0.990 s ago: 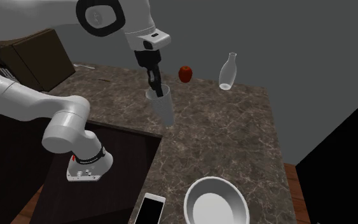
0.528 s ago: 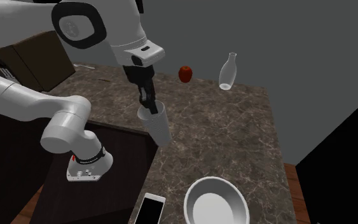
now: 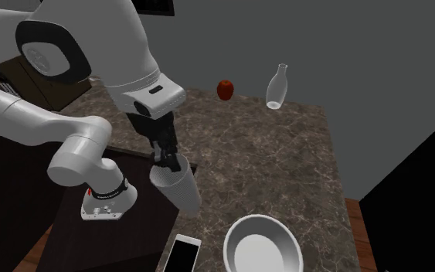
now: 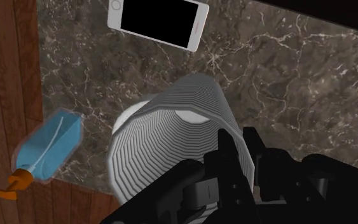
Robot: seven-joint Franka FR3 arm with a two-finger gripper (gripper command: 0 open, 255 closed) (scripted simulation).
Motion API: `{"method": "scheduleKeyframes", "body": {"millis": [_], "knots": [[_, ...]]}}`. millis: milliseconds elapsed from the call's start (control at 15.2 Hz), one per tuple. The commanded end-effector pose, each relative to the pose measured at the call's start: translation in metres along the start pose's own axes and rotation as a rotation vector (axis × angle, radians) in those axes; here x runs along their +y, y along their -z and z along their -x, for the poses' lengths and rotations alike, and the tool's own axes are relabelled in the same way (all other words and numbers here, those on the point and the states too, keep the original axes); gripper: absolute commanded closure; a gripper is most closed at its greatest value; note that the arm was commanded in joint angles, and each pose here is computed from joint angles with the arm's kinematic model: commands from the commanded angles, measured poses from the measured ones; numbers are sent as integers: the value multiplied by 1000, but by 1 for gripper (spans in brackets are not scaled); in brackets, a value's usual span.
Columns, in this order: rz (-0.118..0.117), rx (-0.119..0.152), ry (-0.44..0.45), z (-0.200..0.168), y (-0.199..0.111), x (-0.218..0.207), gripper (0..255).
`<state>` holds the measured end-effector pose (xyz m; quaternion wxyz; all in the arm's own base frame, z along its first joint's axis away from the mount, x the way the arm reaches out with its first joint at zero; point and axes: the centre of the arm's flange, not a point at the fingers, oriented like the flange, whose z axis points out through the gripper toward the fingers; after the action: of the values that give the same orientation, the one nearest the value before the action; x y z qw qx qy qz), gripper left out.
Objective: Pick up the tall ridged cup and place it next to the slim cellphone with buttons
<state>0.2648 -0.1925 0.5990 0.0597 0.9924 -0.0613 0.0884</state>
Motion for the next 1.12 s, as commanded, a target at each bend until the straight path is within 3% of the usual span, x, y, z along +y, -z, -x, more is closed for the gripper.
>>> {"method": "scheduleKeyframes", "body": {"millis": [0, 1056], "knots": [[0, 0, 1, 7, -1, 26, 255], [0, 0, 1, 54, -15, 231, 255]]}}
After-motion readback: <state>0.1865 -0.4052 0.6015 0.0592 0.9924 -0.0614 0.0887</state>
